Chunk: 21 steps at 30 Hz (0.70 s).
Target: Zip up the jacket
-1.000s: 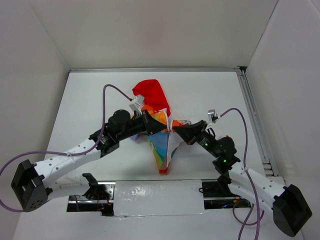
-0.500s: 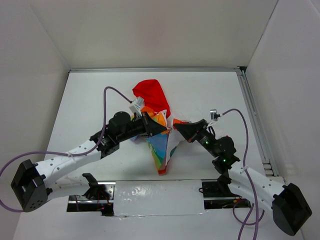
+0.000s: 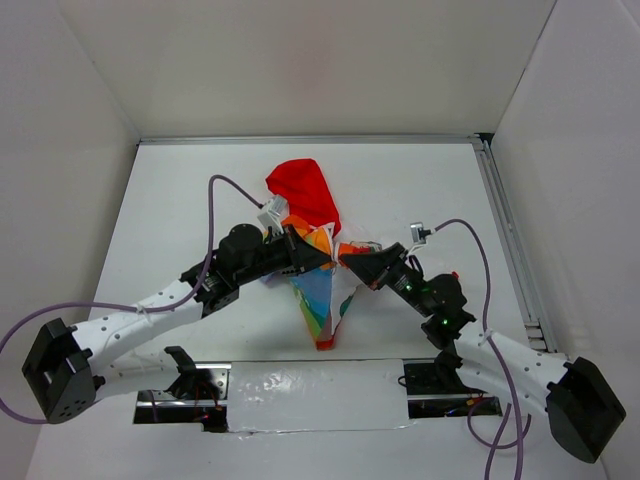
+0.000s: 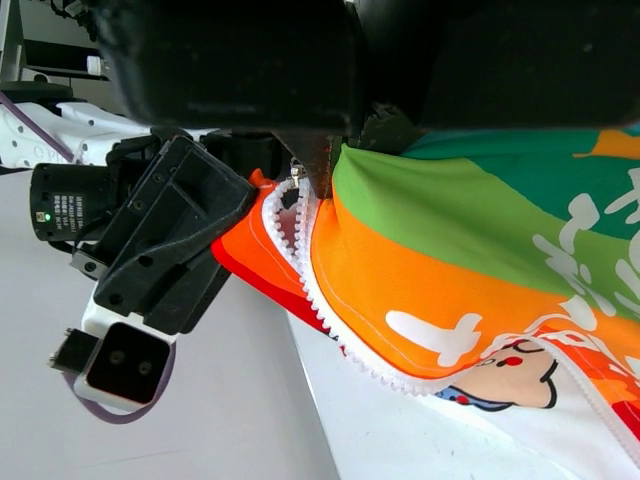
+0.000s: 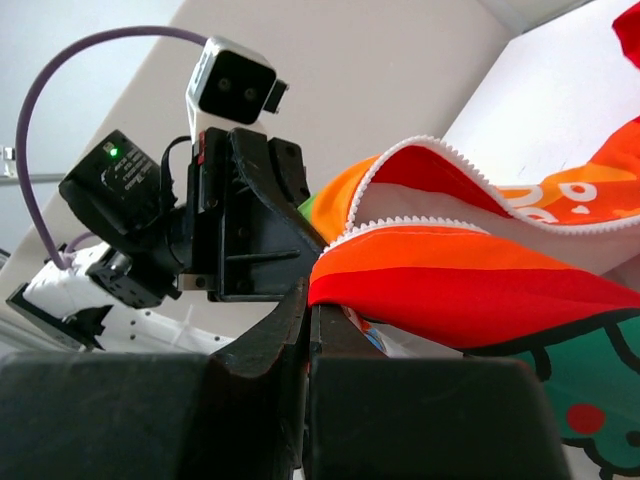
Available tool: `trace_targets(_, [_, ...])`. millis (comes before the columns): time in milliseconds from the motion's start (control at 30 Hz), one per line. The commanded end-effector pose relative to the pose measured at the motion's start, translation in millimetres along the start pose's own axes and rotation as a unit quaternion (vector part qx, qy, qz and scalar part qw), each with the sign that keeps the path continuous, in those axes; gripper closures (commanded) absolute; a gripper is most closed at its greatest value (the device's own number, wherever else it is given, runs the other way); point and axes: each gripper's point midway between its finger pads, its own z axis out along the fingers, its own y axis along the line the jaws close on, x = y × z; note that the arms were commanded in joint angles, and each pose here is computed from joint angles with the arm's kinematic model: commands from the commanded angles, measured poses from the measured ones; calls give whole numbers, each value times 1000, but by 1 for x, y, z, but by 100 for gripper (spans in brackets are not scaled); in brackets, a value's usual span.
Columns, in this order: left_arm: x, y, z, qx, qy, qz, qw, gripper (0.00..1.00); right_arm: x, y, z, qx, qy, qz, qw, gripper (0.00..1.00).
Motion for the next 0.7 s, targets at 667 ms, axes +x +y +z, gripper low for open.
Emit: trace_targets(667, [1,-26,7,54,28,88,994,100,-17,3,17,52,5,-1,999,100])
